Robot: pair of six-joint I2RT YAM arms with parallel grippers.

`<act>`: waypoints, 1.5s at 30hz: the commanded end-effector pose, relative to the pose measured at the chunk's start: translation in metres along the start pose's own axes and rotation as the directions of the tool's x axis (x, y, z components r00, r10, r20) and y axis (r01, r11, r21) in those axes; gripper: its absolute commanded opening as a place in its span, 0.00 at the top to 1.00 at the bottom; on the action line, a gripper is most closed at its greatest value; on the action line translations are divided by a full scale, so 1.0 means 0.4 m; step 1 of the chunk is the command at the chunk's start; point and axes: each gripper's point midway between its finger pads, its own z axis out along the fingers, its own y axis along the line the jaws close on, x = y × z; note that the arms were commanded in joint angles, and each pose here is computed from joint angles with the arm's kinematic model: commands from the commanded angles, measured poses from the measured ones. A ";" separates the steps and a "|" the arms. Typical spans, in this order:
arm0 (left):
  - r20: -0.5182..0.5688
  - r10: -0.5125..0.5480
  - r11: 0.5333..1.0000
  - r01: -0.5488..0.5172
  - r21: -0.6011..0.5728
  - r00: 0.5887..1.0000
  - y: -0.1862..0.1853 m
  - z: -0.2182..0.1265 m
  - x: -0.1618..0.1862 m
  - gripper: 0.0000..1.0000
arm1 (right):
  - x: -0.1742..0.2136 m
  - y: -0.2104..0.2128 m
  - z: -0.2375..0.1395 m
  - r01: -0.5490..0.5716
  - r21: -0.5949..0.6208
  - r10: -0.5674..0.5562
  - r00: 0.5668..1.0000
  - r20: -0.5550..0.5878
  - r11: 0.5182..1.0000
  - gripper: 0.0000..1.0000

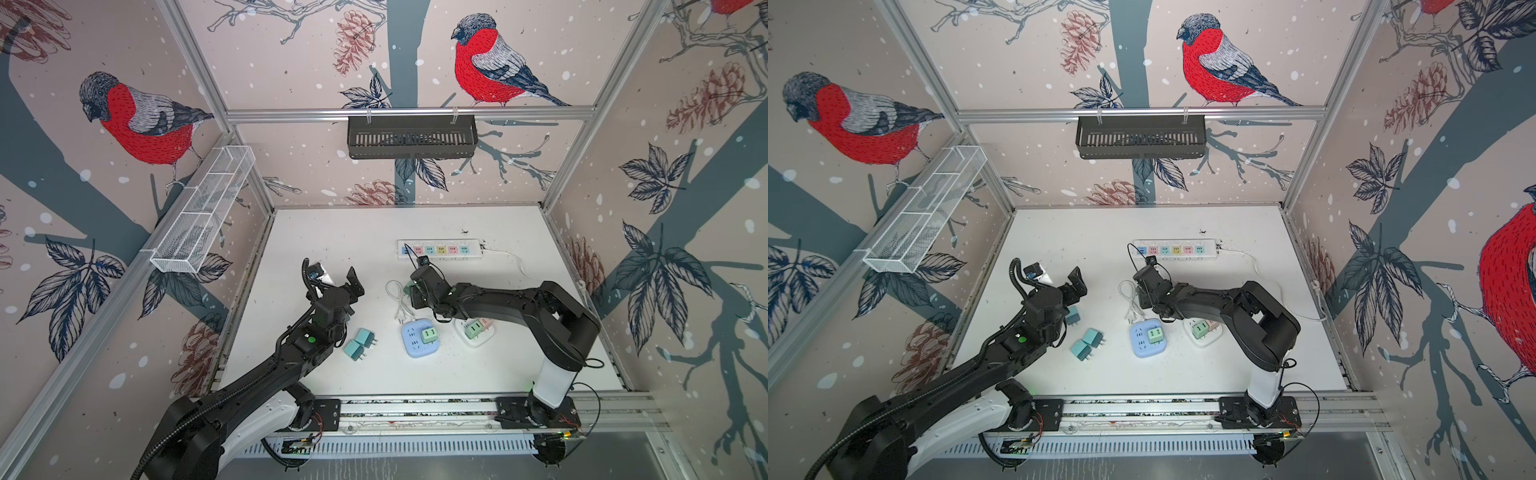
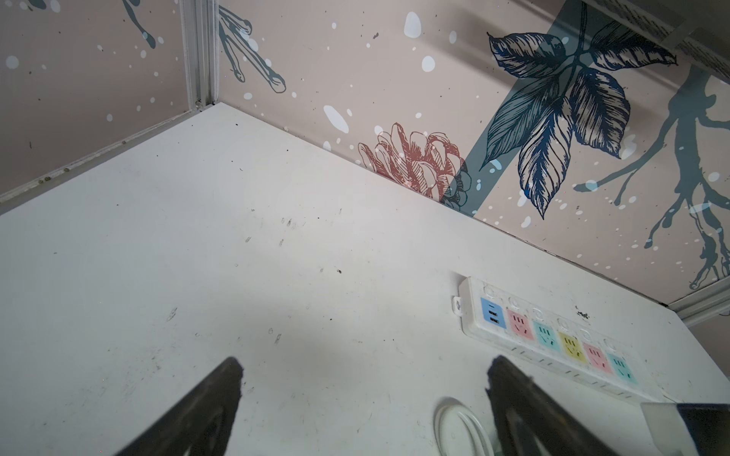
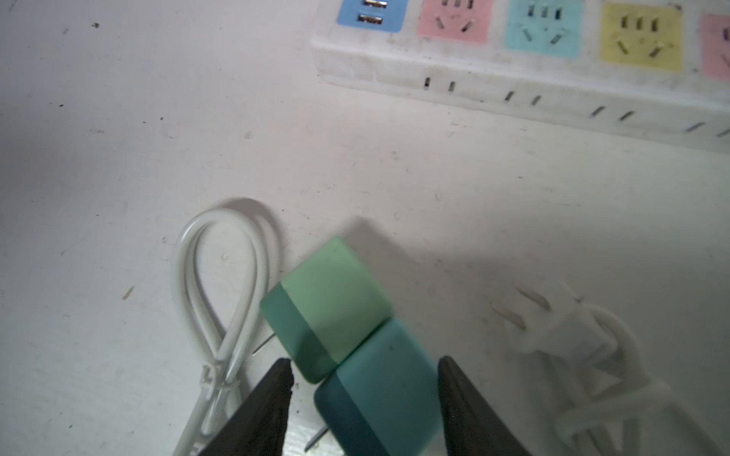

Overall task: Insert the plug
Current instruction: 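Lower the right gripper and close it on the teal adapter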

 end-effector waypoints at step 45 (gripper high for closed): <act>0.014 -0.001 1.000 0.001 -0.020 1.000 0.006 0.006 -0.004 0.03 | 0.036 -0.079 0.017 0.030 0.084 -0.026 0.999 -0.042 0.996 0.30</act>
